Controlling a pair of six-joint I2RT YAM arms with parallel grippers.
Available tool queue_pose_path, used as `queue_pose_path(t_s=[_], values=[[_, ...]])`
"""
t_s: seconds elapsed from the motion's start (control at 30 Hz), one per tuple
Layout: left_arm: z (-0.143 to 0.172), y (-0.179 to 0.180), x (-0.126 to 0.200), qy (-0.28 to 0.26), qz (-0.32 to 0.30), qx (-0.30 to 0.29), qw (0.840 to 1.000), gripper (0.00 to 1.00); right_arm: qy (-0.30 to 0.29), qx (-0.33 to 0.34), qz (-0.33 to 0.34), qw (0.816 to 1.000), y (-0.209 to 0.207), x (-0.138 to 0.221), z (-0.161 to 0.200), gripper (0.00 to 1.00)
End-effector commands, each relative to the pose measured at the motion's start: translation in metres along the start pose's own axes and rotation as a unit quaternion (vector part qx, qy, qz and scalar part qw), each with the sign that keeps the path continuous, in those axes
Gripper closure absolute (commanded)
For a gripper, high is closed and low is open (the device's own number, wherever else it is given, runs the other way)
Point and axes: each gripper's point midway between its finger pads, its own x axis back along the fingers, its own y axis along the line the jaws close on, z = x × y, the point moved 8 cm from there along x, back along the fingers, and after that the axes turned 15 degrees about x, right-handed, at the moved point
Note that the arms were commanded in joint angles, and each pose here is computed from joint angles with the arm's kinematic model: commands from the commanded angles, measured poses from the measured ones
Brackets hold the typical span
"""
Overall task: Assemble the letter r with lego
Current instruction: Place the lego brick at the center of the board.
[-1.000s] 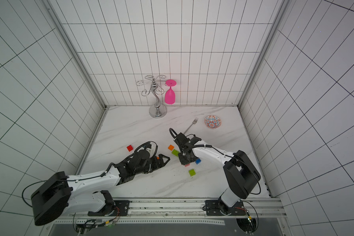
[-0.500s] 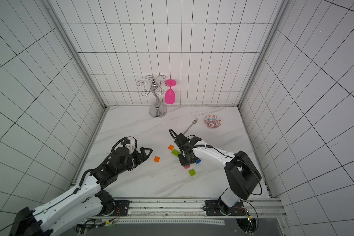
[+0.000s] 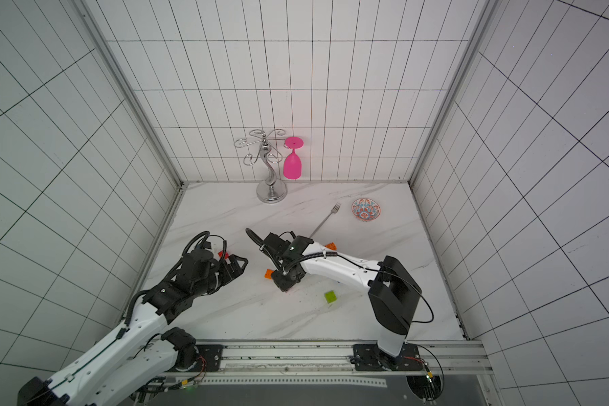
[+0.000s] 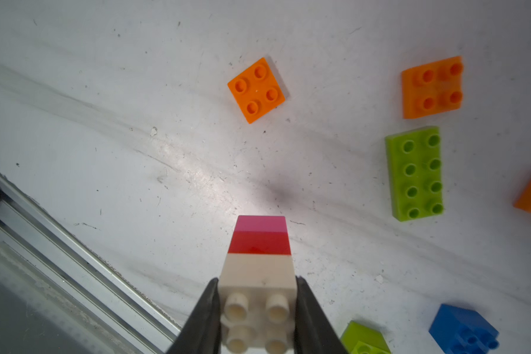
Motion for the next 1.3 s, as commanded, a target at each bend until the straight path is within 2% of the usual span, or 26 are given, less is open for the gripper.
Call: queue_pose_path(t_s=[0.0,0.23,0.3,0.4,0.53,0.63,0.67,0.73,0.83,0.9,1.0,1.07,1.1,1.2,1.23,1.27], values=[[-0.003,-0.005,0.007,-0.01,0.008,-0.005,1.0,0.03,0.013,0.029,-0.012,0.999,0.006,-0.001,-0.006,1.0],[-0.002,-0.004,0.005,-0.005,0.009,-0.003,1.0,0.03,0.037,0.032,-0.02,0.999,0.007,-0.02,-0.002,1.0],[-0.002,-0.004,0.004,-0.004,0.008,-0.002,1.0,0.03,0.038,0.029,-0.024,0.999,0.007,-0.022,-0.001,0.97],[-0.002,-0.003,0.004,-0.002,0.01,-0.002,1.0,0.03,0.041,0.023,-0.032,0.998,0.009,-0.027,0.002,0.84],[-0.001,-0.001,0.001,0.003,0.005,-0.003,1.0,0.03,0.041,0.017,-0.041,0.998,0.01,-0.03,0.005,0.72],[0.001,-0.003,-0.002,0.013,0.011,-0.015,1.0,0.03,0.031,0.011,-0.044,0.999,0.009,-0.025,0.005,0.53],[0.002,-0.004,-0.003,0.018,0.012,-0.018,1.0,0.03,0.021,0.009,-0.048,0.999,0.009,-0.021,0.004,0.46],[0.003,-0.007,-0.004,0.028,0.012,-0.026,0.999,0.03,-0.008,0.0,-0.06,0.998,0.007,-0.008,0.0,0.41],[0.001,-0.014,-0.005,0.038,0.005,-0.044,0.998,0.02,-0.069,-0.011,-0.087,0.994,0.0,0.022,-0.005,0.38],[0.0,-0.021,-0.007,0.044,0.0,-0.057,0.997,0.02,-0.129,-0.011,-0.095,0.987,-0.008,0.048,-0.007,0.38],[-0.001,-0.04,-0.011,0.041,-0.001,-0.089,0.995,0.02,-0.226,-0.028,-0.076,0.971,-0.033,0.073,0.003,0.36],[0.001,-0.056,-0.017,0.037,-0.006,-0.118,0.992,0.02,-0.267,-0.043,-0.05,0.962,-0.053,0.077,0.014,0.34],[0.002,-0.065,-0.021,0.038,-0.004,-0.131,0.991,0.02,-0.266,-0.06,-0.03,0.962,-0.064,0.077,0.02,0.28],[0.002,-0.087,-0.04,0.057,0.012,-0.144,0.988,0.02,-0.243,-0.071,0.004,0.967,-0.087,0.062,0.031,0.26],[0.001,-0.092,-0.046,0.064,0.017,-0.145,0.987,0.01,-0.227,-0.073,0.007,0.971,-0.093,0.059,0.033,0.2],[0.0,-0.099,-0.053,0.07,0.021,-0.143,0.987,0.01,-0.198,-0.072,0.003,0.978,-0.099,0.052,0.034,0.18]])
